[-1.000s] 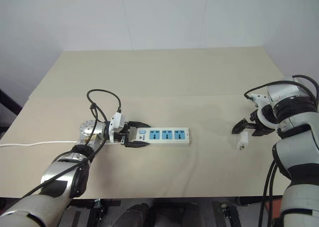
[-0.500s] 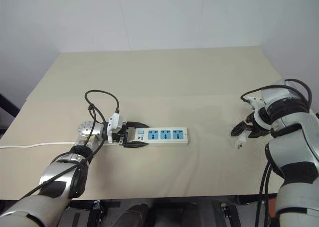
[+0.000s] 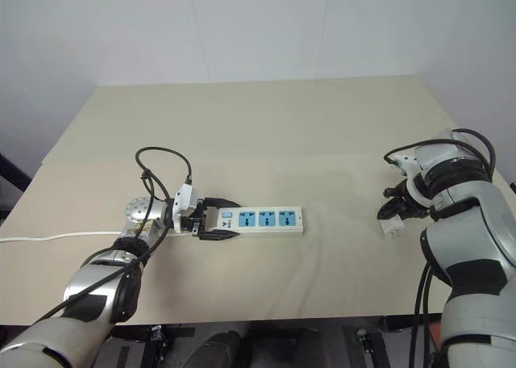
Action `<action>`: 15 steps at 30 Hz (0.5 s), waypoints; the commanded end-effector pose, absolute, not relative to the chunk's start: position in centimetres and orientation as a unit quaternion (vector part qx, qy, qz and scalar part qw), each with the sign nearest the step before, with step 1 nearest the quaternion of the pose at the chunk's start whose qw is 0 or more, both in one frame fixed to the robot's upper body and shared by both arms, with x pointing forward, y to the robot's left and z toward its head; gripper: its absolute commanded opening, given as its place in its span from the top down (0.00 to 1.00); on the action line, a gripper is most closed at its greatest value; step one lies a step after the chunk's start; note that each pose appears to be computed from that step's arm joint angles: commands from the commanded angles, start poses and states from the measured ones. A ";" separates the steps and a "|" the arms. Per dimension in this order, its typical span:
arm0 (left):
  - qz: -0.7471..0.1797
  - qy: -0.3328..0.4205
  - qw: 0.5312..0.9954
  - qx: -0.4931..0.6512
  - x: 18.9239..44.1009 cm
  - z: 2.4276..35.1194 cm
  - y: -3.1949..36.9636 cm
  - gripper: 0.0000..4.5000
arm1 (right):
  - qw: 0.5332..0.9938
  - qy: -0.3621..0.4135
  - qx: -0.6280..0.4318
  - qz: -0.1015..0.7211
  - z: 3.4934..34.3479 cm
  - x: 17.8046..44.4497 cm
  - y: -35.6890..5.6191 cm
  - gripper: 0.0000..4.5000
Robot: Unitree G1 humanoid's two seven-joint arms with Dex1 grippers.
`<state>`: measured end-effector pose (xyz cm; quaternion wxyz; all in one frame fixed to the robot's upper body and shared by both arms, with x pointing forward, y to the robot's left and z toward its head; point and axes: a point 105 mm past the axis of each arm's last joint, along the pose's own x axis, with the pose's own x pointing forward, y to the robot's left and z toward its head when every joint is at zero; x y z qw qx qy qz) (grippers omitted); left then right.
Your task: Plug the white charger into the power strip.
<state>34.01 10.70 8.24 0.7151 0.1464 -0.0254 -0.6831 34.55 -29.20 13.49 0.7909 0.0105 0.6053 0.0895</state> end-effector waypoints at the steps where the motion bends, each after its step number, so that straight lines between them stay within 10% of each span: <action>1: -0.698 0.007 0.699 0.155 33.2 6.8 10.6 0.28 | 0.805 0.581 -0.028 0.117 16.1 35.3 -28.5 0.75; 15: -0.701 0.022 0.689 0.182 33.7 7.5 11.2 0.28 | 0.839 0.458 -0.133 0.261 21.3 33.2 -22.9 0.75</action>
